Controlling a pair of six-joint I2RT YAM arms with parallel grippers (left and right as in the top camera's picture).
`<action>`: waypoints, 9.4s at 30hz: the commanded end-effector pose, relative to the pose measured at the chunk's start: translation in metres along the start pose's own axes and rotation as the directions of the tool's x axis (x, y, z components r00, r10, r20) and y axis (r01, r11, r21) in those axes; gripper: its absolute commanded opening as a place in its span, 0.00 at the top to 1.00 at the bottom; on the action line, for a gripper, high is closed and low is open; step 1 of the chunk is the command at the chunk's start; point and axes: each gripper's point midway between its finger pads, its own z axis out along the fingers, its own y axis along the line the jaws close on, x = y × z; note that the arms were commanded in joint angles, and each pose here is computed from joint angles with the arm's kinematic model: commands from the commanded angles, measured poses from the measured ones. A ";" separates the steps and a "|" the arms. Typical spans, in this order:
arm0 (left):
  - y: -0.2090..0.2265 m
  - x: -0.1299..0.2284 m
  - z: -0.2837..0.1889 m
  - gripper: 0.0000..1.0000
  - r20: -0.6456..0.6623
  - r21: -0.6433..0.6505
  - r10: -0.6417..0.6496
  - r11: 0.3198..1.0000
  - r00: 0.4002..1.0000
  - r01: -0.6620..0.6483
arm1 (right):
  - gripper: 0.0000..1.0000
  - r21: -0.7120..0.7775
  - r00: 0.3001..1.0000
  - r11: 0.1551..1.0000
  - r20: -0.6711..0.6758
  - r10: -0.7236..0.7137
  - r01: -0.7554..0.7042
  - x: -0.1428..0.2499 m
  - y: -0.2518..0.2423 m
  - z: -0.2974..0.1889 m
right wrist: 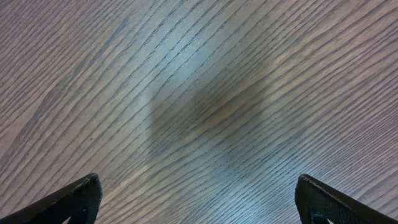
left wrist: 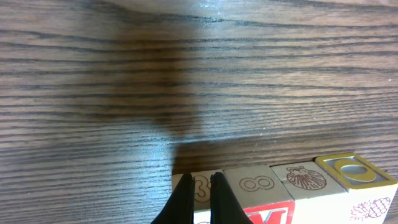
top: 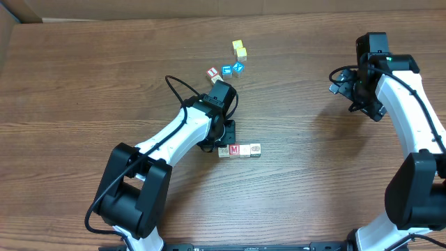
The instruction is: Flip 4 blocks
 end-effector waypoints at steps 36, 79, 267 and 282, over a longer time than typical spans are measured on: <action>0.069 0.021 -0.069 0.96 -0.058 -0.096 -0.160 0.983 0.985 0.154 | 0.00 -0.171 0.997 0.983 -0.015 0.073 -0.074 -0.005 0.032 -0.012; 0.047 0.020 -0.059 0.96 -0.020 -0.076 -0.157 0.985 0.987 0.156 | 0.96 -0.350 0.958 0.913 -0.113 -0.263 0.210 0.199 0.091 -0.011; 0.019 0.022 0.015 0.96 -0.027 0.134 -0.098 0.986 0.995 0.101 | 0.96 -0.472 0.920 0.870 -0.258 -0.293 0.145 0.259 0.125 0.036; 0.011 0.005 0.011 0.96 0.031 0.166 -0.099 0.982 0.995 0.092 | 0.96 -0.449 0.918 0.890 -0.317 -0.240 0.078 0.277 0.127 0.031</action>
